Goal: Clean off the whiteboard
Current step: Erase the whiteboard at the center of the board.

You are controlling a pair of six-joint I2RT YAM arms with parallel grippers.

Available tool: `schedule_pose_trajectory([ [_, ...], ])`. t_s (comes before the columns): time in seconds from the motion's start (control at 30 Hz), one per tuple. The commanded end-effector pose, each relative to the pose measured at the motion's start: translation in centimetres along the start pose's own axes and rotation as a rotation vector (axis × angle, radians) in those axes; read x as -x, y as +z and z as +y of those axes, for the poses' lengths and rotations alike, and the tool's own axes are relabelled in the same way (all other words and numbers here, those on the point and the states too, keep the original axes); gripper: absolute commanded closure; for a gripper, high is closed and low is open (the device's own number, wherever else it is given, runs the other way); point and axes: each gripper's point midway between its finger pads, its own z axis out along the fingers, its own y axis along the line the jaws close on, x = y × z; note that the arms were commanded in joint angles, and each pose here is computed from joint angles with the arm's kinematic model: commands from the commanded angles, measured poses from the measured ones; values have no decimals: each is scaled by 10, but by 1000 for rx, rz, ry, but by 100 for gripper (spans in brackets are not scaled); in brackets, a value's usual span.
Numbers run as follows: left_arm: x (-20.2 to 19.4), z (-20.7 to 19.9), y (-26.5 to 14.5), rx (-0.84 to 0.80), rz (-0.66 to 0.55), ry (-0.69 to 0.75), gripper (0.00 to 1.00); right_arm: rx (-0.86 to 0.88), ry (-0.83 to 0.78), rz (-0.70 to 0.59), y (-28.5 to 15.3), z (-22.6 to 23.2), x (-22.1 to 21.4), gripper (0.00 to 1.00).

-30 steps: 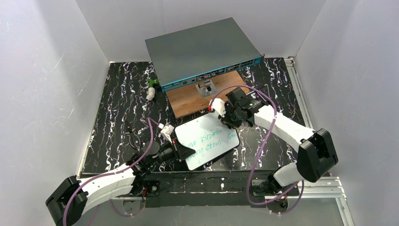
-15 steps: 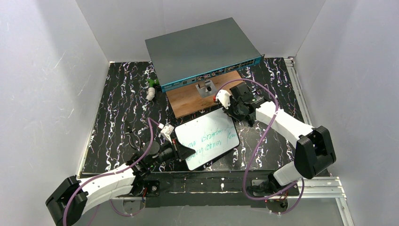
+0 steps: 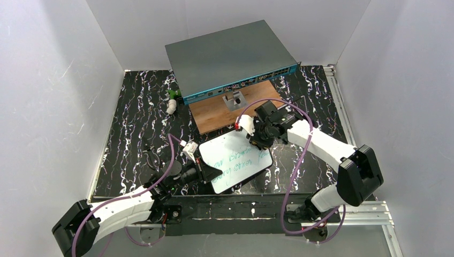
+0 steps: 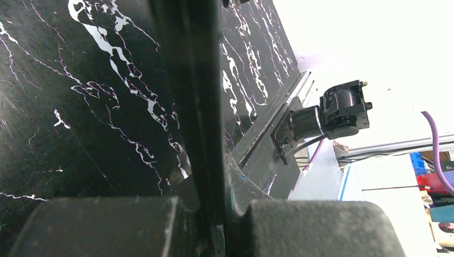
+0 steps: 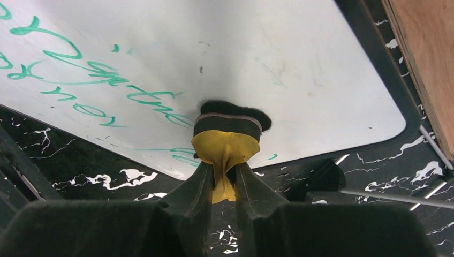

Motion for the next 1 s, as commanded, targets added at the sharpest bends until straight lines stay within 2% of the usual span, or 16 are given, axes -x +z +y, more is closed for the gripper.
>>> schedule_pose_trajectory([
  [0.0, 13, -28, 0, -120, -38, 81, 100, -144, 71, -23, -7, -39, 7, 99],
  [0.13, 14, -28, -2, -117, -40, 85, 100, -232, 174, -24, -22, -76, 4, 99],
  [0.33, 14, -28, -2, -117, -42, 86, 100, 9, 169, -209, -41, -39, 38, 99],
  [0.4, 14, -29, -2, -120, -45, 85, 100, 9, 168, -198, -38, -38, 33, 99],
  [0.5, 15, -30, -3, -124, -48, 86, 100, -38, 210, -86, -13, -42, 3, 99],
  [0.53, 15, -30, -3, -123, -48, 86, 100, 10, 234, -66, -5, -32, -3, 99],
  [0.57, 15, -29, -2, -122, -50, 87, 100, 75, 239, -113, -6, -18, 8, 99],
  [0.6, 15, -29, 0, -123, -48, 86, 100, 160, 171, -183, -8, 12, 38, 99],
  [0.7, 17, -31, 6, -120, -32, 72, 100, 191, 57, -283, -21, 43, 100, 99],
  [0.97, 21, -35, 10, -119, -31, 61, 100, 198, -46, -305, -22, 83, 175, 99],
])
